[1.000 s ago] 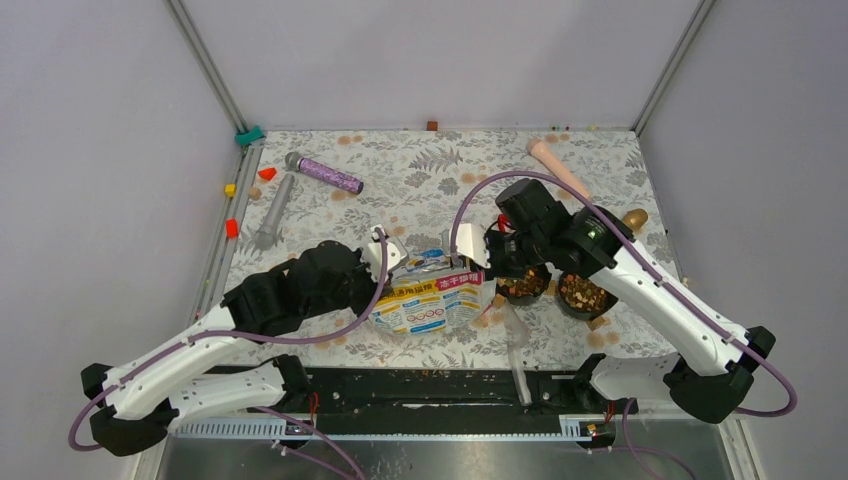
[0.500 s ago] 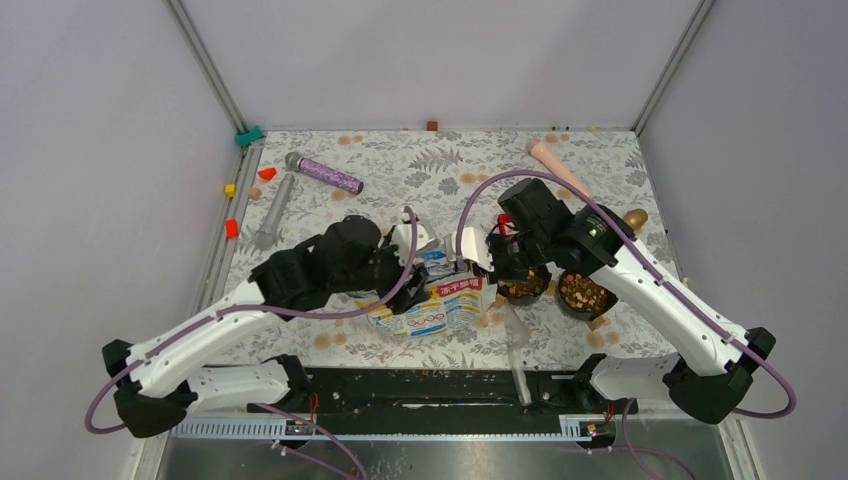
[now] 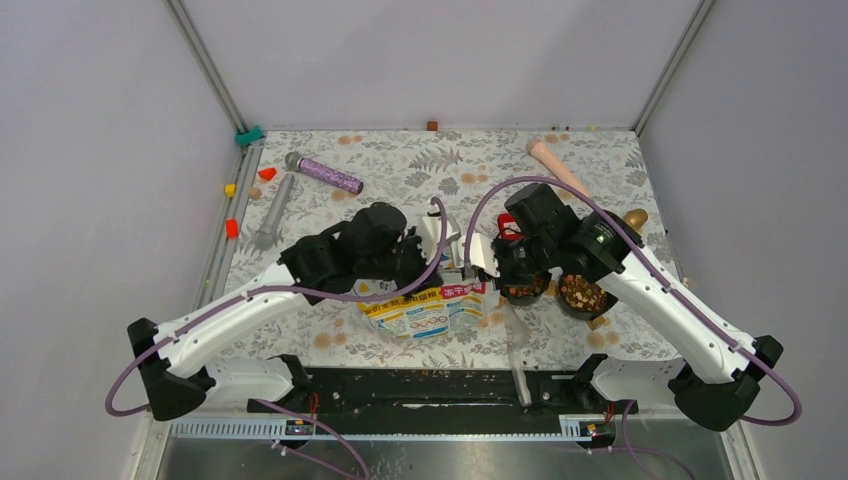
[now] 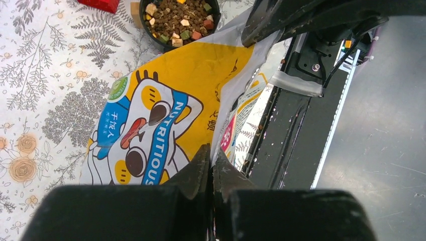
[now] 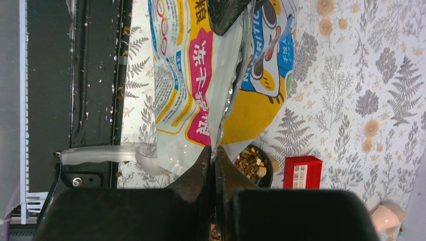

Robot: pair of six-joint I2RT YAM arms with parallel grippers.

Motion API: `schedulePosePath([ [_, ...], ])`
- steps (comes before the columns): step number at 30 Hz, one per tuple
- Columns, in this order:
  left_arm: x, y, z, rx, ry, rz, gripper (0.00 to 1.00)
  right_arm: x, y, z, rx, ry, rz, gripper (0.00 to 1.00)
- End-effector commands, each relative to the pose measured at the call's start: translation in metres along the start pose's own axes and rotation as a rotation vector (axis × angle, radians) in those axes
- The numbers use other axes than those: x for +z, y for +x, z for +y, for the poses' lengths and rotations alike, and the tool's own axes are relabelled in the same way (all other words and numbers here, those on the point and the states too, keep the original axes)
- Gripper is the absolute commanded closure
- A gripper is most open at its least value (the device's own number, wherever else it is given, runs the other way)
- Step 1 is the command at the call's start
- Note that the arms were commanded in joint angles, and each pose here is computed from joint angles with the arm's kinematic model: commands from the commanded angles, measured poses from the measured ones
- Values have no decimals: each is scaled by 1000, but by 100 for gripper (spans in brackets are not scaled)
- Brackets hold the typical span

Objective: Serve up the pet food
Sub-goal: Close the pet food bag at the center of the board.

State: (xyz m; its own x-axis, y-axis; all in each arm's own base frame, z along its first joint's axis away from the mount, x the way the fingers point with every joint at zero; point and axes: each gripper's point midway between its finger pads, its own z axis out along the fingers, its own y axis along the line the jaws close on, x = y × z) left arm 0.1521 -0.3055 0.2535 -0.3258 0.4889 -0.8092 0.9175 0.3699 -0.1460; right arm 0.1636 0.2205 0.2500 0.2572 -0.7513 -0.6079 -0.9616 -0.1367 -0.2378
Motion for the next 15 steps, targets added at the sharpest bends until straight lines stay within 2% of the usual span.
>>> schedulePosePath([
  [1,-24,-25,-14,83,44,-163,100,-15,-25,-3,-55,49,-107,100],
  [2,-28,-25,-14,87,36,-169,99,-15,-25,-4,-52,50,-106,100],
  [4,-35,-21,-13,87,22,-157,67,-14,-25,-4,-49,51,-103,100],
  [6,-39,-17,-13,92,18,-133,49,-14,-25,-6,-46,58,-102,100],
  [12,-32,4,-10,80,19,-37,39,-15,-26,-5,-50,58,-111,100],
  [15,-26,11,-10,75,26,17,41,-14,-26,-5,-47,55,-111,100],
])
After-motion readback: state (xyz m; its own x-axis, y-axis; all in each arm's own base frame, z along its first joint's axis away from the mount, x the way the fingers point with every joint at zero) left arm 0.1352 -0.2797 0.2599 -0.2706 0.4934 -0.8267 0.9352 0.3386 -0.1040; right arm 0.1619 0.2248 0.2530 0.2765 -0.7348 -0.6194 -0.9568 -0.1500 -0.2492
